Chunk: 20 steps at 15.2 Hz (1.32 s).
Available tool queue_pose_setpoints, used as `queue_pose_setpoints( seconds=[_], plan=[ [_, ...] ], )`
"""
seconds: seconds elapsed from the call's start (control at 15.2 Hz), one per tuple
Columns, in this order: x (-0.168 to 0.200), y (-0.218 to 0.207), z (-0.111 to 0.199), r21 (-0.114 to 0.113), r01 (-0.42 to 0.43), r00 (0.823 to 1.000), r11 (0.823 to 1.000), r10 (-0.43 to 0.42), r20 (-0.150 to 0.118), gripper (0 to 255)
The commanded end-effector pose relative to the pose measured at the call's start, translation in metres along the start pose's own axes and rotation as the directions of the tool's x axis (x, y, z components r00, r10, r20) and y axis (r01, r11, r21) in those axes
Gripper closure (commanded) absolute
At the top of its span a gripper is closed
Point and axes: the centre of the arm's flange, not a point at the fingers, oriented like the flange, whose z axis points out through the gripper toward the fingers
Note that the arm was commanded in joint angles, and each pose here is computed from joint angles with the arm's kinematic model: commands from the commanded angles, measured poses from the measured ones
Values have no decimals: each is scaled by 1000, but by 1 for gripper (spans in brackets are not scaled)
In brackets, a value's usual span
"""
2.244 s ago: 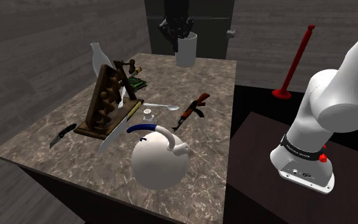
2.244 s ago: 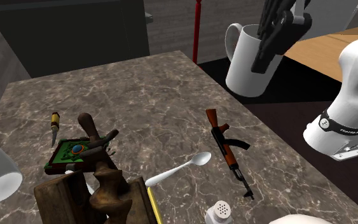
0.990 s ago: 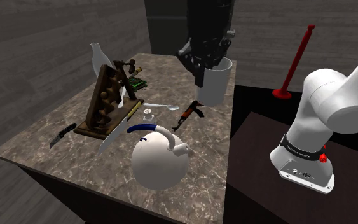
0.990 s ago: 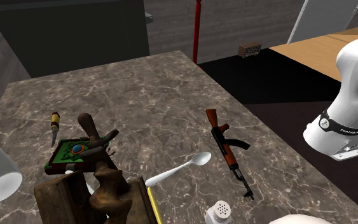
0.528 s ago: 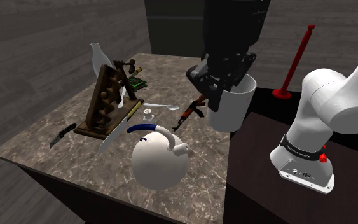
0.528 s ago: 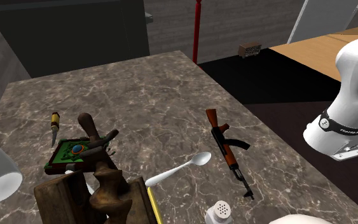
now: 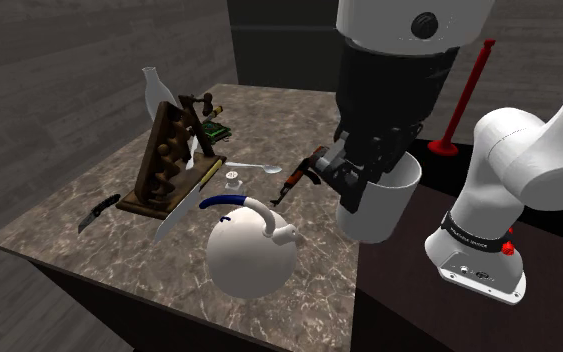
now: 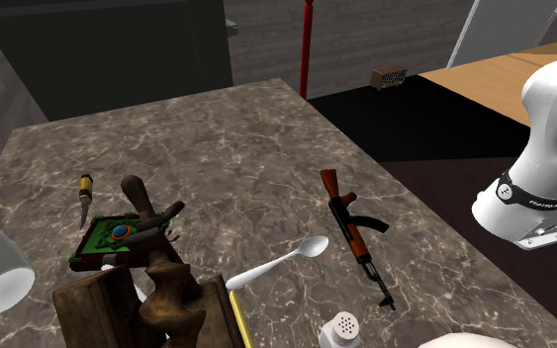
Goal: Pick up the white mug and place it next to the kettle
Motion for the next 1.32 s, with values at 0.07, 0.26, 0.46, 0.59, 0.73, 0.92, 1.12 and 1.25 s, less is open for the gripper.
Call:
queue_pose_setpoints(
  seconds=[0.07,0.26,0.46,0.59,0.73,0.92,1.12,1.25],
  plan=[
    [-1,-1,15,0,0,1000,1000,0,0,255],
    [-2,-1,31,0,0,1000,1000,0,0,255],
    [-3,-2,47,0,0,1000,1000,0,0,255],
    [-4,-2,57,0,0,1000,1000,0,0,255],
    [-5,-2,68,0,0,1000,1000,0,0,255],
    [-6,-3,83,0,0,1000,1000,0,0,255],
    [-7,-3,99,0,0,1000,1000,0,0,255],
    [-8,-4,110,0,0,1000,1000,0,0,255]
  ],
)
